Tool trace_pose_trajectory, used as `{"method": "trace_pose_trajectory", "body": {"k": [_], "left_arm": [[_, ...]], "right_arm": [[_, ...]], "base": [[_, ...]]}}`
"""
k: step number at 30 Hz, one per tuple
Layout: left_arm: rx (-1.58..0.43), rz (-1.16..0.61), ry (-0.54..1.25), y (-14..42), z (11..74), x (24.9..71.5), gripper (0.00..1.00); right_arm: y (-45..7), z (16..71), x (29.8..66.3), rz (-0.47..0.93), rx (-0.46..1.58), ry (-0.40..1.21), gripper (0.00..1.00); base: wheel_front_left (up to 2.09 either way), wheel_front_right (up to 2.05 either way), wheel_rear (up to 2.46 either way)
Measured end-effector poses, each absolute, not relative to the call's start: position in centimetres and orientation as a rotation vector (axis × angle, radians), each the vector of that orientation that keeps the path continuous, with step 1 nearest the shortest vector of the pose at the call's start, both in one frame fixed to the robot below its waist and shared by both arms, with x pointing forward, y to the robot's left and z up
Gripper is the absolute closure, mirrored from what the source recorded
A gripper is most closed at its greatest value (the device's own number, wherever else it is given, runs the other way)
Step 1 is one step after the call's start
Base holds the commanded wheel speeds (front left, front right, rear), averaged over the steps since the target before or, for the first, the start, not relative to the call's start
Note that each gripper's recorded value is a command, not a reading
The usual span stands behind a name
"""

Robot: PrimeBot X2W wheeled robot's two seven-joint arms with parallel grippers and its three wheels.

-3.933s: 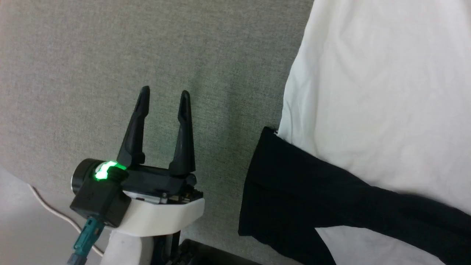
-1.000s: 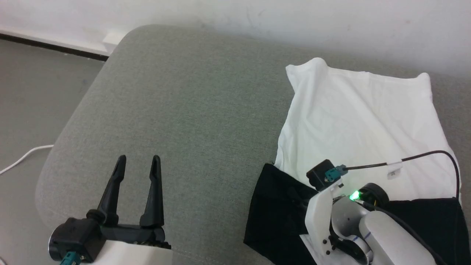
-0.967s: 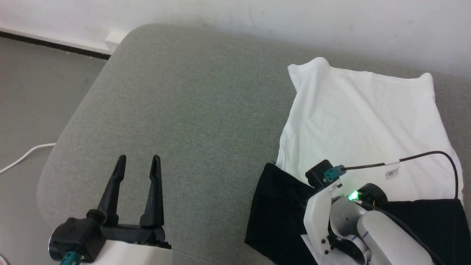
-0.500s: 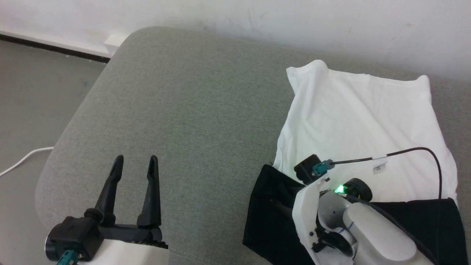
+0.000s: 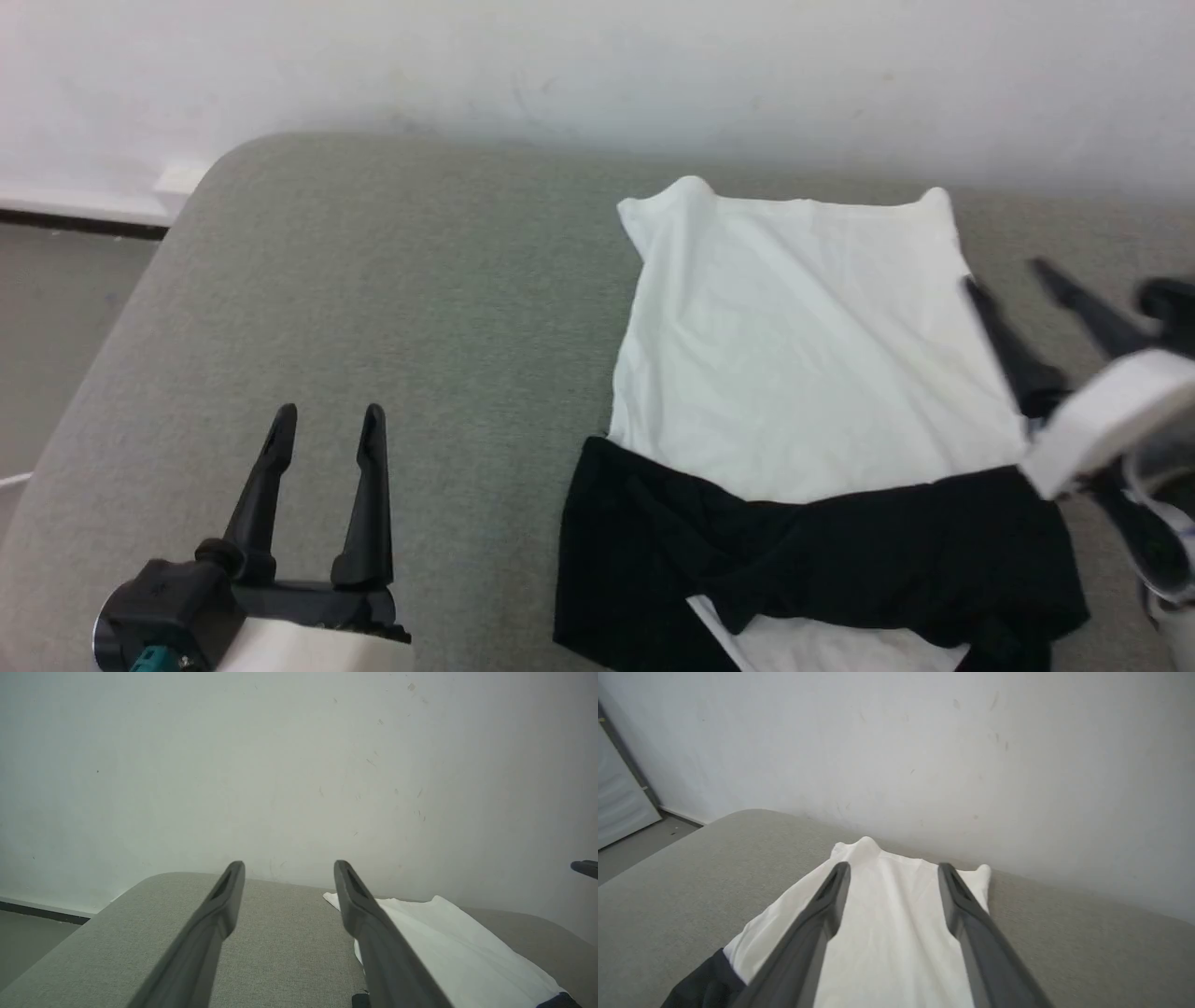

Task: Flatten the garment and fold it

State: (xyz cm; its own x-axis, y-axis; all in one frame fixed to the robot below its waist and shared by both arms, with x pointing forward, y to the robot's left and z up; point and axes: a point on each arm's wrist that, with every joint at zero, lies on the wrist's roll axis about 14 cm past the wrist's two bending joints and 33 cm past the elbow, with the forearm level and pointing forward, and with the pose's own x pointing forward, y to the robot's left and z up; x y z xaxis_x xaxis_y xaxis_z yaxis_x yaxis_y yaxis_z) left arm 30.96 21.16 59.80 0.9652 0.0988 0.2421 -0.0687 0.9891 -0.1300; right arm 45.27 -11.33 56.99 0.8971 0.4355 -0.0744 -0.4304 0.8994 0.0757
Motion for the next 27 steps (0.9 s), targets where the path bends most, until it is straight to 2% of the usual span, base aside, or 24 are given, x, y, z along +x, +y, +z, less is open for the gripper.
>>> {"method": "trace_pose_trajectory", "body": {"k": [4,7,11,15,21,27], "left_arm": [[-0.132,0.043,-0.256,20.0,59.9,31.5,0.00],[-0.146,0.018,-0.241,19.2,59.3,31.7,0.00],[-0.156,0.002,-0.211,18.6,58.3,31.6,0.00],[-0.173,-0.008,-0.176,18.1,57.1,31.5,0.00],[-0.182,-0.049,-0.162,17.3,57.1,32.9,0.00],[-0.065,-0.188,-0.224,16.1,61.5,38.8,0.00]], "right_arm": [[-16.9,60.3,43.0,0.257,0.003,-0.090,0.00],[-19.7,60.8,40.5,0.132,-0.011,-0.159,0.00],[-21.2,59.0,37.0,0.022,-0.005,-0.147,0.00],[-22.1,56.7,34.7,-0.030,0.011,-0.098,0.00],[-22.4,56.2,34.6,-0.042,0.027,-0.101,0.00],[-21.7,57.5,37.3,-0.023,0.011,-0.148,0.00]], "base": [[0.00,0.00,0.00],[0.00,0.00,0.00],[0.00,0.00,0.00],[0.00,0.00,0.00],[0.00,0.00,0.00],[0.00,0.00,0.00]]}}
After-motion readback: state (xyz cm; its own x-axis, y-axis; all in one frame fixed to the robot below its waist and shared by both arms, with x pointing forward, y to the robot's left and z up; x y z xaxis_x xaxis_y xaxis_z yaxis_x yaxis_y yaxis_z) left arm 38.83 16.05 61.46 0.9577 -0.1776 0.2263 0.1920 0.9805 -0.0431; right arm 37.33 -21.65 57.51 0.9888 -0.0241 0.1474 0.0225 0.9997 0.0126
